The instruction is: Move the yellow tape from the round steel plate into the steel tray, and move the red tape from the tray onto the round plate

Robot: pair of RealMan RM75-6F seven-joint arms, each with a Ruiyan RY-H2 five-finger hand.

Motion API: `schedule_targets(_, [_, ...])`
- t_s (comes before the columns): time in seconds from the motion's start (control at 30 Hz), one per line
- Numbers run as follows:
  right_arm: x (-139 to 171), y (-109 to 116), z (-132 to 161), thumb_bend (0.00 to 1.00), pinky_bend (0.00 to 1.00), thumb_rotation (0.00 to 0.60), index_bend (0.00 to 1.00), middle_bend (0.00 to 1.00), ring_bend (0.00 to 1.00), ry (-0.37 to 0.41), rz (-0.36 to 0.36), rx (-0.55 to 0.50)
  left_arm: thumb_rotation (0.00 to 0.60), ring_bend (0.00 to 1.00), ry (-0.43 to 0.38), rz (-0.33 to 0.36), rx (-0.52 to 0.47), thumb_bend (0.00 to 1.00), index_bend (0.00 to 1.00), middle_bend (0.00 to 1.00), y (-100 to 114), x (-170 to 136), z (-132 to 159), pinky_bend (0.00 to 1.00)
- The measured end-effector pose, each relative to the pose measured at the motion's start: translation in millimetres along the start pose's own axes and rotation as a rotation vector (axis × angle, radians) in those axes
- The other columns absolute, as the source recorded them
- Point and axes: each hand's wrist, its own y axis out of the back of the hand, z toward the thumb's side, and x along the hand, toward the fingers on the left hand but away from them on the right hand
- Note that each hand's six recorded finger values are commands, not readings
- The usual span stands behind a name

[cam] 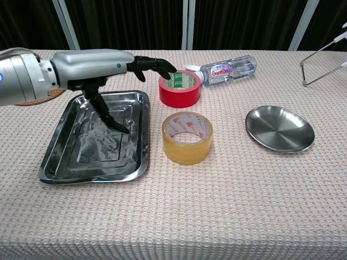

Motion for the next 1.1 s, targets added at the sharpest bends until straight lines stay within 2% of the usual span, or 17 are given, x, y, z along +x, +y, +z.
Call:
schedule_targets(0.17, [-0.2, 3.0, -7.4, 0.07, 0.04, 0.6, 0.0, 0.0, 0.0, -0.019, -0.004, -0.009, 0.6, 0.01, -0.069, -0.016, 0.063, 0.0, 0.06, 0.1, -14.4, 15.0, 21.2, 0.19])
schedule_targets(0.4, [-0.5, 2.8, -16.1, 0.08, 0.04, 0.6, 0.0, 0.0, 0.0, -0.036, -0.003, -0.026, 0.6, 0.01, -0.154, -0.064, 0.211, 0.0, 0.09, 0.1, -24.9, 40.1, 40.3, 0.19])
schedule_targets(0.57, [0.8, 4.3, -21.1, 0.08, 0.04, 0.6, 0.0, 0.0, 0.0, -0.046, -0.008, -0.028, 0.6, 0.01, -0.172, -0.111, 0.267, 0.01, 0.1, 0.11, -25.1, 54.1, 42.7, 0.19])
schedule_targets(0.7, [1.4, 4.5, -24.5, 0.08, 0.04, 0.6, 0.0, 0.0, 0.0, -0.052, -0.009, -0.031, 0.6, 0.01, -0.168, -0.137, 0.285, 0.05, 0.11, 0.12, -26.0, 58.5, 40.3, 0.19])
schedule_targets(0.87, [2.2, 2.4, -25.9, 0.08, 0.04, 0.6, 0.0, 0.0, 0.0, -0.055, -0.004, -0.034, 0.6, 0.04, -0.167, -0.155, 0.298, 0.15, 0.19, 0.18, -29.6, 60.8, 39.6, 0.2])
schedule_targets(0.97, [1.7, 1.6, -25.8, 0.08, 0.04, 0.6, 0.0, 0.0, 0.0, -0.055, -0.003, -0.036, 0.6, 0.07, -0.169, -0.144, 0.309, 0.2, 0.27, 0.26, -29.2, 62.4, 40.2, 0.2])
schedule_targets(1.1, [1.2, 1.4, -25.8, 0.08, 0.04, 0.6, 0.0, 0.0, 0.0, -0.056, -0.003, -0.036, 0.6, 0.11, -0.169, -0.116, 0.322, 0.22, 0.34, 0.32, -26.1, 62.8, 41.1, 0.22])
